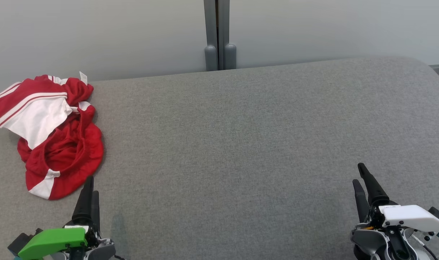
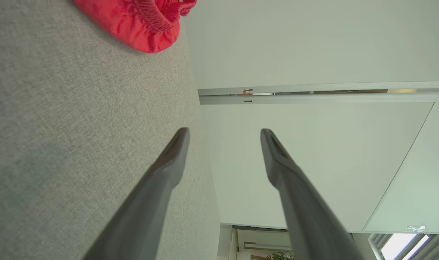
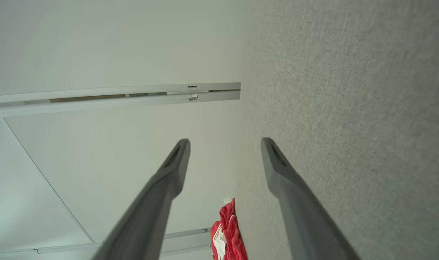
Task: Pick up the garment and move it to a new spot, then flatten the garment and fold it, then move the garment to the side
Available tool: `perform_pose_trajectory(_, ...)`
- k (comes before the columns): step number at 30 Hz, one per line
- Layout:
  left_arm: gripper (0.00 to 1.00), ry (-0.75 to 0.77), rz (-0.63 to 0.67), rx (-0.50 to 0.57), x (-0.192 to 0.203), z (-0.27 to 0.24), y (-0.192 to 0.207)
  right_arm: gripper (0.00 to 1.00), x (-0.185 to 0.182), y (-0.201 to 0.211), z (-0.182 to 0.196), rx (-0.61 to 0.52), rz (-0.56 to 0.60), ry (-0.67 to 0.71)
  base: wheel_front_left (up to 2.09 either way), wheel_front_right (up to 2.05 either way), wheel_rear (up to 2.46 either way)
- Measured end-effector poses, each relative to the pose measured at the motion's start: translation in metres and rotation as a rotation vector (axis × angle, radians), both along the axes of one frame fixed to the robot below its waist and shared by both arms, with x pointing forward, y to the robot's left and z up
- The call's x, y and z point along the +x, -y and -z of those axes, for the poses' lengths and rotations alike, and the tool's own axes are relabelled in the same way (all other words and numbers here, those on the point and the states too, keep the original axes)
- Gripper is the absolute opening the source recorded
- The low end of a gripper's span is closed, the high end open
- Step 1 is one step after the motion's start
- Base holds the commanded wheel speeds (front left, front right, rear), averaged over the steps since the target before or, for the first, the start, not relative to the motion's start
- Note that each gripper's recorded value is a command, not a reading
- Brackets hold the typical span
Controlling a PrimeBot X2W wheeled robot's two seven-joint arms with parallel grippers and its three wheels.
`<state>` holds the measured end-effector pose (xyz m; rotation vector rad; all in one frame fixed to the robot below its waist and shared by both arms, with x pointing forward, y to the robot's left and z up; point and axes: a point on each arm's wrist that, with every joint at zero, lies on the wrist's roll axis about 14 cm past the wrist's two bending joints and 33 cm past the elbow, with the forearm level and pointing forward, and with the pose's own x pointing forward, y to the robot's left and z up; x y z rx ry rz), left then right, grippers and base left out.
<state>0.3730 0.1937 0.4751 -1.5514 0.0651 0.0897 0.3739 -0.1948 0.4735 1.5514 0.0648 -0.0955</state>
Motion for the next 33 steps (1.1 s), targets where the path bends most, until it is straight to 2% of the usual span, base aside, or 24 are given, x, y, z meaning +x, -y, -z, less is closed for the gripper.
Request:
perform_pose_trajectory(4,1.0,0.007,0.0,0.04,0.001,-0.004,0.001,1.0,0.001,0.001,-0.003,-0.04,0.006,0.007,0.0,0.0,0.0)
perform_pose_trajectory(13,1.0,0.018,0.001,0.178,0.005,-0.016,0.004,1.0,0.004,0.001,-0.017,-0.209,0.004,0.044,0.0,0.0,0.0)
perform_pose_trajectory(33,1.0,0.033,0.068,0.641,0.004,-0.028,0.03,1.0,0.005,-0.014,-0.044,-0.626,-0.038,0.136,0.0,0.0,0.0)
